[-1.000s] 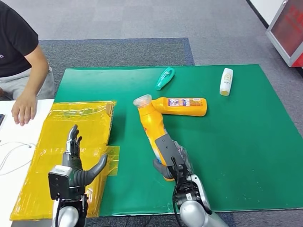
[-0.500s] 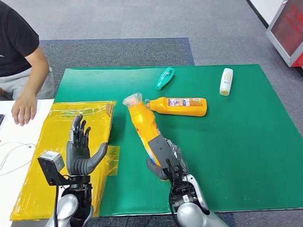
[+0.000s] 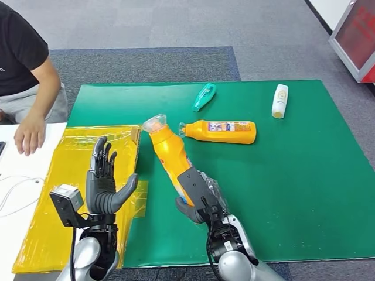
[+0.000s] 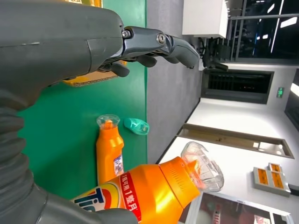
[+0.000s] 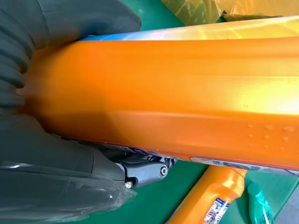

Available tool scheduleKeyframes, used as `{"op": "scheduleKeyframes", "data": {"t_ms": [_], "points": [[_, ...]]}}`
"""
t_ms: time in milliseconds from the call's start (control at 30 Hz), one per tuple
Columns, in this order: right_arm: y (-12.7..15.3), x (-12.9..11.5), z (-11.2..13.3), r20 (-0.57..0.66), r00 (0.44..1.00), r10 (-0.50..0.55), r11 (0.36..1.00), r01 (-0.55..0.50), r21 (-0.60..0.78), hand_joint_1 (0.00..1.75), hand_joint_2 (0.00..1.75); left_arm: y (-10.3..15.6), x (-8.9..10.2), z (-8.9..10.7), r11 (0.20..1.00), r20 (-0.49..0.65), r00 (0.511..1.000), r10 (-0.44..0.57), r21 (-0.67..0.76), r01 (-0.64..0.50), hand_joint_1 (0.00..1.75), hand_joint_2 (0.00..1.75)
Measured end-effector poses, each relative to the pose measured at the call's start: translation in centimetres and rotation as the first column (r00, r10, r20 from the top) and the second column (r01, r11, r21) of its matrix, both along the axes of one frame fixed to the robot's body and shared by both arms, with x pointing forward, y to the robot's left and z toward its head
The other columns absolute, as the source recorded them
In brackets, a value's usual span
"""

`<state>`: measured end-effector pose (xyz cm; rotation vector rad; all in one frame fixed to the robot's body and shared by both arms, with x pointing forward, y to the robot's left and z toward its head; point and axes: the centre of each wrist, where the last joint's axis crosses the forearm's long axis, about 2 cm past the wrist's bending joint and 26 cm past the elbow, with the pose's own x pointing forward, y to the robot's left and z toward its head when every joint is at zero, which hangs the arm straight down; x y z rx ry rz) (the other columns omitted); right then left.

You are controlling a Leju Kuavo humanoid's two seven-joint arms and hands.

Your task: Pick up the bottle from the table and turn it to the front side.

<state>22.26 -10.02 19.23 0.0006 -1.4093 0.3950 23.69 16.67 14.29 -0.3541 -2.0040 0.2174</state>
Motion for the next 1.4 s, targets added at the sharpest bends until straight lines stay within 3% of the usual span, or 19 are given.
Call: {"op": "scheduleKeyframes", "data": {"t_ms": [333,867,1400], "points": [[0.3,0.1,0.4,0.001,0.999,0.047,0.999,-0.047,-0.001,1.75,1.75,-0.7,0.4,0.3,0.999,-0.001,0.999,-0.048,-0.013,0.048,0.0,1.75],[1.5,-0.1,3.6,0.103,0.982,0.158,0.986,-0.162,0.031,1.75,1.75,-3.1,2.3,1.6,0.975,-0.056,0.98,-0.19,-0.128,0.182,0.0,1.75],[1.6,0.4,4.6,0.128,0.976,0.175,0.983,-0.181,0.035,1.75,1.75,-3.9,3.4,2.8,0.97,-0.017,0.98,-0.197,-0.149,0.192,0.0,1.75]]}}
